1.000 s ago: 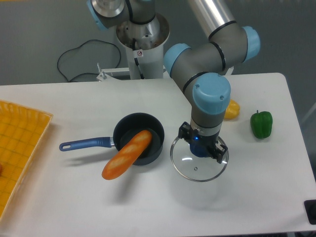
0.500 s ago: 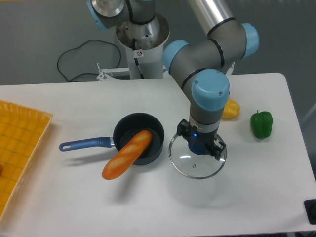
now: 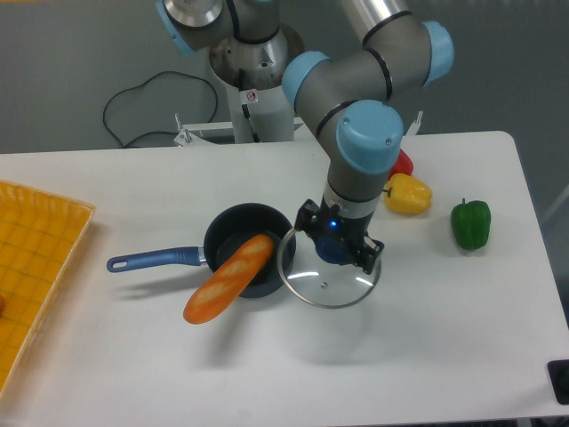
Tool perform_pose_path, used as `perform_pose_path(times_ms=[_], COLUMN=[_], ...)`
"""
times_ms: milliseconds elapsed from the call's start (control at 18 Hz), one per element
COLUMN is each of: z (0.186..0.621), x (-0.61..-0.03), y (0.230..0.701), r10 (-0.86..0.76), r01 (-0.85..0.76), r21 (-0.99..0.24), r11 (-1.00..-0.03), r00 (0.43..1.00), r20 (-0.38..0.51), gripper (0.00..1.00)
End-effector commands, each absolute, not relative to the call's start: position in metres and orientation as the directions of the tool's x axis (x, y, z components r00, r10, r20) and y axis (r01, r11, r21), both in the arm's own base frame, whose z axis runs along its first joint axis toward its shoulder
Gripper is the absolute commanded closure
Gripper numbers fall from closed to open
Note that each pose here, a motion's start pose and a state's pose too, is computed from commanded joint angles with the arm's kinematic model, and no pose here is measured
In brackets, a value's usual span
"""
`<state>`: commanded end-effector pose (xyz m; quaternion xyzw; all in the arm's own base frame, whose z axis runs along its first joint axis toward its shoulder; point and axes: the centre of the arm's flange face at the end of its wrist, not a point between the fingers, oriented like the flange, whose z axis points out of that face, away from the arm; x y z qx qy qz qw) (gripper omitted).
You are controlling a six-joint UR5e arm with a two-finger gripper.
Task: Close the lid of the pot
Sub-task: 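Carry the glass lid over the dark blue saucepan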
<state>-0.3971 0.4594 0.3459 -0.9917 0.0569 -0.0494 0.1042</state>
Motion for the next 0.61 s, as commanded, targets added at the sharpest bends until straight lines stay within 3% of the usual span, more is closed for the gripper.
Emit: perform_pose_path(times_ms=[222,611], z=[0.336,0.350], x=[-0.375,-0.342], y=[0.455,0.443], r10=[-0.114,-0.046], r01=[-0.084,-0.008], r21=[-0.222,-0.305], r11=[-0.971,-0.952], r00=[0.985,0.992], r20=[0.127,0.117], gripper=[0.59,0.59])
